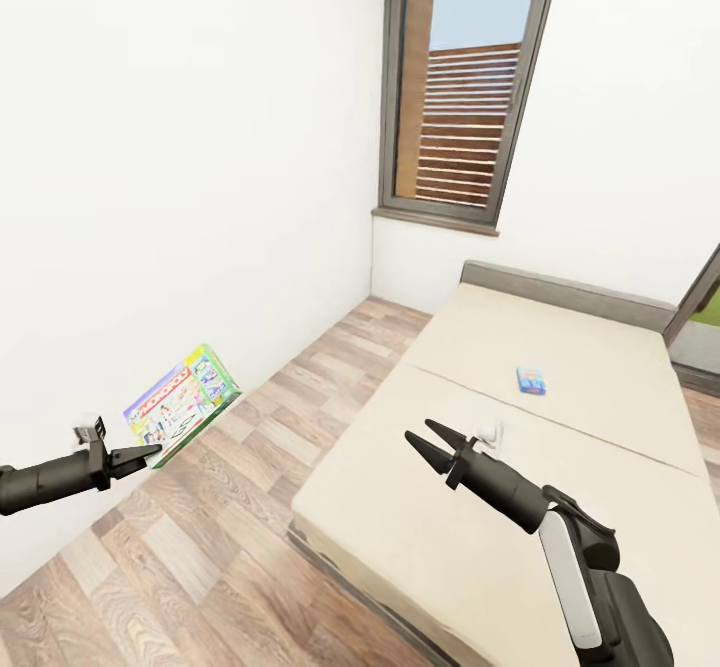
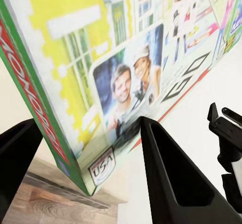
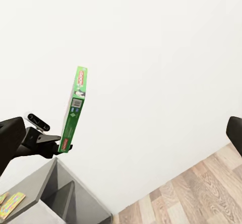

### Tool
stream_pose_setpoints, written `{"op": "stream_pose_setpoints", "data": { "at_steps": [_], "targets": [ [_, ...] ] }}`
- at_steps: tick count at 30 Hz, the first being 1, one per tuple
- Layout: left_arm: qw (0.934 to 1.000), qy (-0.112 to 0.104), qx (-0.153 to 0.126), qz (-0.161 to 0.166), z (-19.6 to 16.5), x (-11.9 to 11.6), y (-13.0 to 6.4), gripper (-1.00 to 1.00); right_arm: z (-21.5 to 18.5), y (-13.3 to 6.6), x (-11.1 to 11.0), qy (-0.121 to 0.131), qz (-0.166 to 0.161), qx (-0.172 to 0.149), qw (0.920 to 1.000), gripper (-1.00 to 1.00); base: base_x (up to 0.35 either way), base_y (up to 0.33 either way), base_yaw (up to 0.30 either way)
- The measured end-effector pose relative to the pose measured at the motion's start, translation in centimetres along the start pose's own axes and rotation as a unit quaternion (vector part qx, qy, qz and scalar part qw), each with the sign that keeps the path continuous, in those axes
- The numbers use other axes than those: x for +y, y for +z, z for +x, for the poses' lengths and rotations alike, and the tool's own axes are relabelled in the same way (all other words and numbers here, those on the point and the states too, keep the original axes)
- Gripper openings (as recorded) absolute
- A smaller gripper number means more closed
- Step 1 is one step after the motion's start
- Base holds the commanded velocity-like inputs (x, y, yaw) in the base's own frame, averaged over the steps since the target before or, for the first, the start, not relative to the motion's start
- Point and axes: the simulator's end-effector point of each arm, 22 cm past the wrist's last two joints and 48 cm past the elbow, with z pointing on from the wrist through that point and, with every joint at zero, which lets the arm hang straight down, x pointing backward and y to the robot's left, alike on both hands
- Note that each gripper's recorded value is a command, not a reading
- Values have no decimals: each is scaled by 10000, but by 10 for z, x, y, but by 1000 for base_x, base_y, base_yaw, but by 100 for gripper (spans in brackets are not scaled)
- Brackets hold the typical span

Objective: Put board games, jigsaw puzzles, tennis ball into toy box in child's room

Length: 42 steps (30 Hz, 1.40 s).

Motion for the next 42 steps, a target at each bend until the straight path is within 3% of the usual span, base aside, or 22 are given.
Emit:
{"op": "stream_pose_setpoints", "data": {
  "at_steps": [14,21,28,34,42],
  "targets": [
    [9999,89,-45,46,-4,-10,-3,-100,-7,0,8,-102,-45,-57,9999,100,20,-1,109],
    [9999,131,-68,69,-5,-15,-5,-100,-1,0,4,-315,106,146,9993,100,146,-135,122],
    [9998,182,-89,92,-7,-20,-7,-100,10,8,-21,-503,905,381,9939,100,38,-48,159],
    [9996,220,-110,102,-9,-24,-9,-100,29,26,-39,-755,1834,678,9778,100,2,1,163],
    [9994,273,-141,126,-11,-30,-11,-100,36,31,-38,-866,2116,796,9703,100,0,27,165]
  ]
}}
